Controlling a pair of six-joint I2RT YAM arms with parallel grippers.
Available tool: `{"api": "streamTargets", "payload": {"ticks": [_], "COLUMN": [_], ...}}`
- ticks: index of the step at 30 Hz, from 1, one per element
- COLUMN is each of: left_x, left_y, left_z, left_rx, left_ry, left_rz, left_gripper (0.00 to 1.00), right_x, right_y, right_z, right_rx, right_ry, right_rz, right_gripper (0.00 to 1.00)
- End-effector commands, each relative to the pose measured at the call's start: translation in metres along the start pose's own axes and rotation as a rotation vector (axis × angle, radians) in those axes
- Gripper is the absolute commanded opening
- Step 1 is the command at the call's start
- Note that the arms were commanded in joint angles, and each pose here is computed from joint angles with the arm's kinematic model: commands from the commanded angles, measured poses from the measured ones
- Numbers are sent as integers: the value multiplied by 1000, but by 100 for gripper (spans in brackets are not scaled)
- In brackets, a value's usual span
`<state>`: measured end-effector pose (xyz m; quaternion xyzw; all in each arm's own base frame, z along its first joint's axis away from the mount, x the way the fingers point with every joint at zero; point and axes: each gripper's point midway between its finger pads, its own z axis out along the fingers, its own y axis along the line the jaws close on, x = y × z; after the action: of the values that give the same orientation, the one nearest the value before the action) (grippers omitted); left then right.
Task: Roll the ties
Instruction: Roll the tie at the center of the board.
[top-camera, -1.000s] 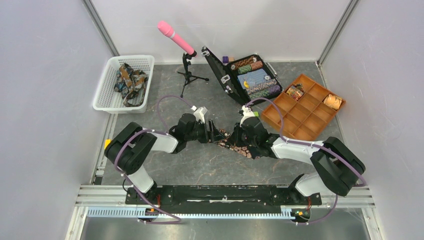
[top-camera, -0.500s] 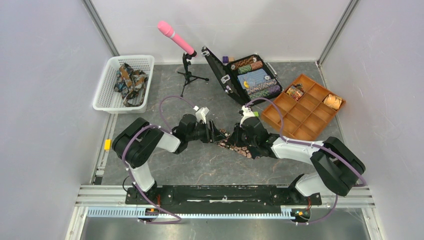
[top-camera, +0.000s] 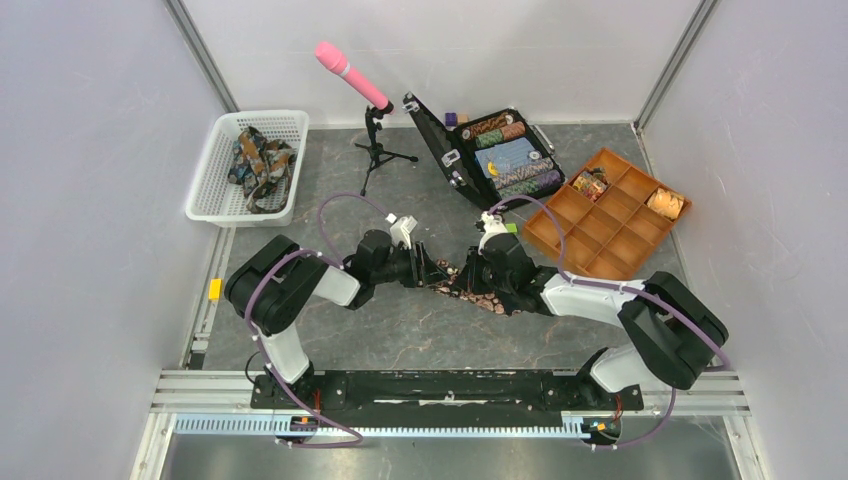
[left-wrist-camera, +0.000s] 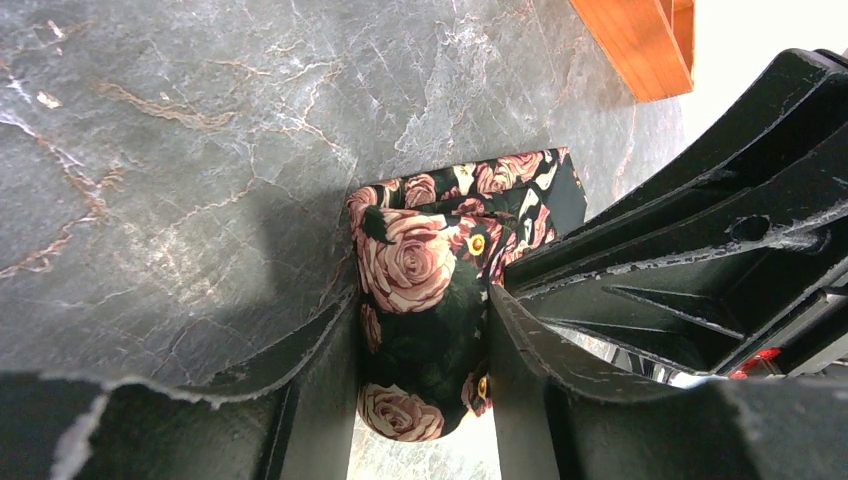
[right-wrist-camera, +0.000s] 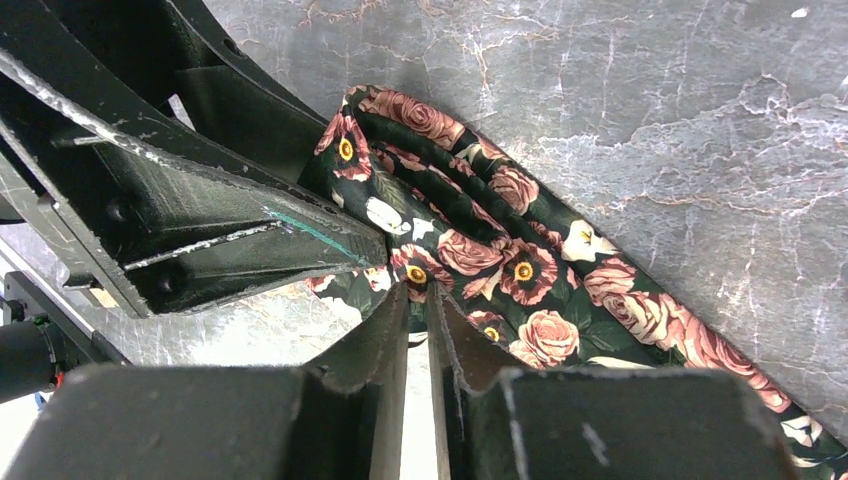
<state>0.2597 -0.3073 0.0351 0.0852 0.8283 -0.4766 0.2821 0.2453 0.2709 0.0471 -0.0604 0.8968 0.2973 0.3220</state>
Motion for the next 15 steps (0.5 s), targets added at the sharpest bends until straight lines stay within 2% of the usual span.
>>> {"api": "streamTargets", "payload": {"ticks": [1,8,15], "left_x": [5,-6,-17], "left_y": [7,6,8], "left_z": [0,-2,-11], "left_rx": [-33,-83,-168], "left_ry": [19,10,20], "left_rz": [-35,-27,25], "left_gripper": [51,51,52], "right_x": [-18,-35,-18], "right_y": [18,15,-38], "right_z": [-4,-22,-29], "right_rx": [-54,-15,186], "right_ry": [-43,-104,-85], "right_rz": [-36,-87,-131], "right_gripper": [19,25,24]}}
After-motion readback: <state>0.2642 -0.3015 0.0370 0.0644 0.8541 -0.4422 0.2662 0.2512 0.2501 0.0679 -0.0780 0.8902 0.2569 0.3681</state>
